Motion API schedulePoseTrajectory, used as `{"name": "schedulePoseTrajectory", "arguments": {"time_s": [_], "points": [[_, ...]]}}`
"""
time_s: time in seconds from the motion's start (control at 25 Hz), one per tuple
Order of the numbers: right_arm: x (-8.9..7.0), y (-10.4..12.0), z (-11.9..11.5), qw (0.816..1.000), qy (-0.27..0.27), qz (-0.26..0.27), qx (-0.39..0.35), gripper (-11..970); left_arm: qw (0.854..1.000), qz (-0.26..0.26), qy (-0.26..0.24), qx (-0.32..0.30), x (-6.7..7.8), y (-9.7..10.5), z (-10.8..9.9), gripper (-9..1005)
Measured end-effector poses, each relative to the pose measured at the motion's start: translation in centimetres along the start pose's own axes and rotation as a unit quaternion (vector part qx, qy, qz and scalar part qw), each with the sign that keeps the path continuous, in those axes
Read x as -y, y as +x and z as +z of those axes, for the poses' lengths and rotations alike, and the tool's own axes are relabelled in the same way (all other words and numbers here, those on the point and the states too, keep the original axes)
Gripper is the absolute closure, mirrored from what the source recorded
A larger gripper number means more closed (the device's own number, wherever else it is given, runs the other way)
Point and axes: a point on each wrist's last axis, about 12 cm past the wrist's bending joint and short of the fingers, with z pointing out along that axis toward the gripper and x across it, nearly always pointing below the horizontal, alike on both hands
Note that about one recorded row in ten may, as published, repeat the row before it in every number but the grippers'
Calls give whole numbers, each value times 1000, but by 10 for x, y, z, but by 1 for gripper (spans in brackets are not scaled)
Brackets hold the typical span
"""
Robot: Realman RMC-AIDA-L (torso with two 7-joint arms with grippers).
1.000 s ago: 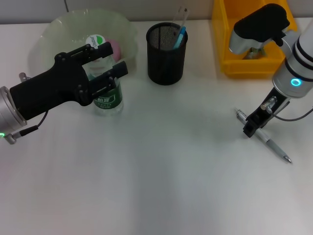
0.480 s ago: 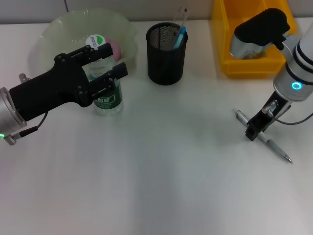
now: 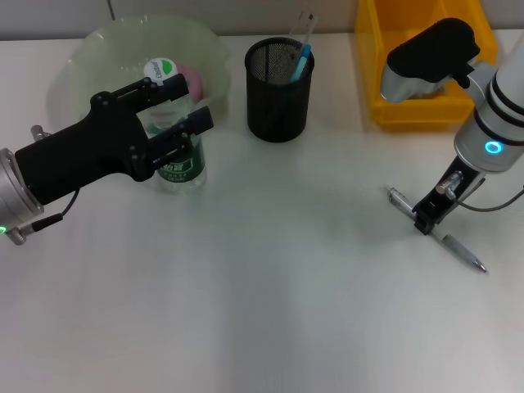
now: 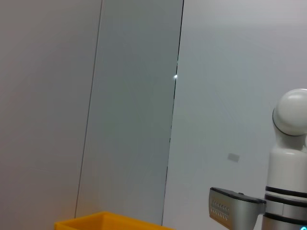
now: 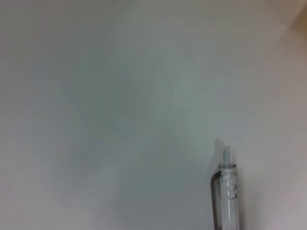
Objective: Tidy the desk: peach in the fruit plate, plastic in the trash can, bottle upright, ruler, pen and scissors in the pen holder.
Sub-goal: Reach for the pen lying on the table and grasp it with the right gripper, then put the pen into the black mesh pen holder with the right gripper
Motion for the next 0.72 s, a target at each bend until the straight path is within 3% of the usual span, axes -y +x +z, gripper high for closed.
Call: {"name": "schedulePoseTrajectory", "arguments": {"time_s": [0.04, 0.16, 0.48, 0.72], "points": [[0, 0, 0, 1000, 1, 0, 1, 654, 1000, 0, 0, 0, 0, 0, 0, 410], [0, -1, -1, 1000, 1, -2, 3, 836, 1000, 0, -1, 1, 0, 0, -1, 410], [3, -2, -11, 999, 10, 0, 41, 836, 1000, 1, -1, 1, 0, -1, -1, 409], [4, 2, -36, 989, -8, 7, 149, 836, 1000, 3, -5, 4, -2, -2, -2, 409]]}}
